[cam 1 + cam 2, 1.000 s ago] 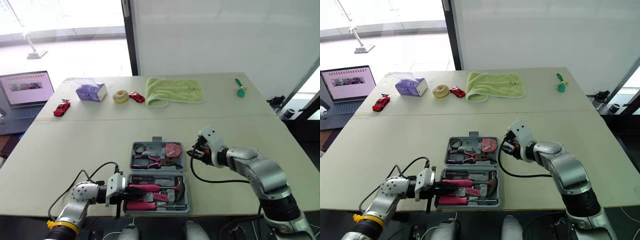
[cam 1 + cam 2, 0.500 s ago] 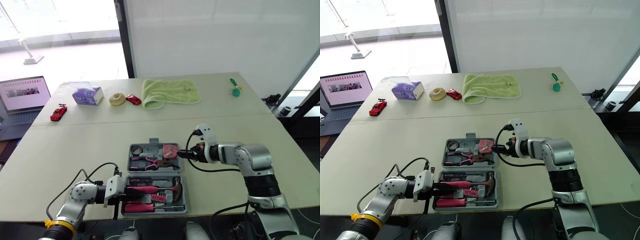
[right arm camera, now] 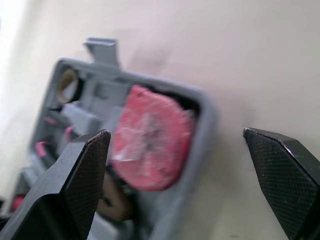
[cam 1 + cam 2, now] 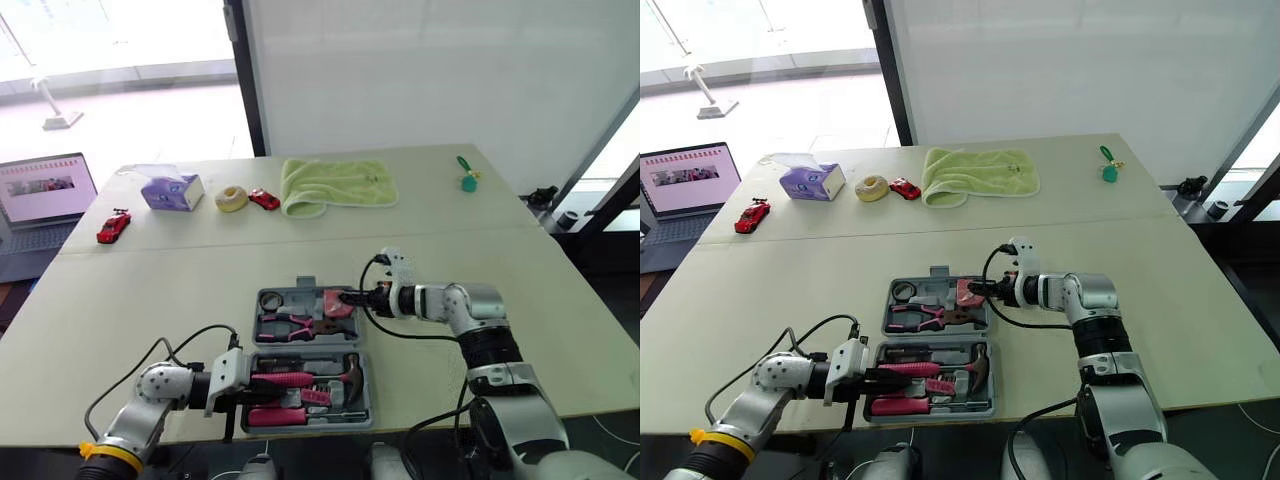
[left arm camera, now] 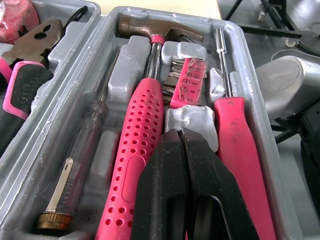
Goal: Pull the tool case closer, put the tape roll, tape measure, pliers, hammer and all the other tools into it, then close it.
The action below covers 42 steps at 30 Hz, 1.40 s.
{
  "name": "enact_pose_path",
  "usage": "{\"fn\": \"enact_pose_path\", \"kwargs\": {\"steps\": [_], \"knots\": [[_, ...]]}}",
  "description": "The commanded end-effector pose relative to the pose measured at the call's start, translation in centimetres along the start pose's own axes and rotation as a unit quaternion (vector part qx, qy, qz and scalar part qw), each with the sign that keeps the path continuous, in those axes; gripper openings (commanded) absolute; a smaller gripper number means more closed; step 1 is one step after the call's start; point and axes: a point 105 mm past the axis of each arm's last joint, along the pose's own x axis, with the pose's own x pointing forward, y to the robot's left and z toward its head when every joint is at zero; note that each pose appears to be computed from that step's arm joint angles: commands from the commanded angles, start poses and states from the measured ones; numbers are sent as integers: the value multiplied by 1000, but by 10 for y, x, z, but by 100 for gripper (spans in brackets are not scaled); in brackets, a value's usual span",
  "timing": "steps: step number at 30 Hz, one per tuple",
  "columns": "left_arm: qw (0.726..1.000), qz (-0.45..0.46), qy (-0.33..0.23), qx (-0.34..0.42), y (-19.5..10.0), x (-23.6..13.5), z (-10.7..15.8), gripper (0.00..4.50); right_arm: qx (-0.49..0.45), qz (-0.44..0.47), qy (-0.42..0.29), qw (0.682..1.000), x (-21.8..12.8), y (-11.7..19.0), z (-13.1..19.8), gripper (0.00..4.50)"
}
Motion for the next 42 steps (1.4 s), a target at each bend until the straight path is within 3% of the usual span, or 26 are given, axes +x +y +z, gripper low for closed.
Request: {"fn": "enact_pose_path", "kwargs": {"steps": [1,10,19,33,38,42], "knots": [[999,-29,25,-20,-14,6,-12,0,39,51,-28,998,6,14,11,449],[999,-30,29,-22,-17,6,-13,0,89,128,-120,980,-14,26,46,449],[999,-18,31,-14,-11,1,-10,0,86,174,-109,975,-22,40,41,449],[999,41,-25,-16,10,-26,65,0,74,181,-119,973,-28,40,43,449],[986,101,-75,-105,14,-64,82,0,64,191,-109,973,-28,45,40,449],[966,144,-71,-201,5,-120,62,0,41,211,-108,971,-34,57,41,449]]}}
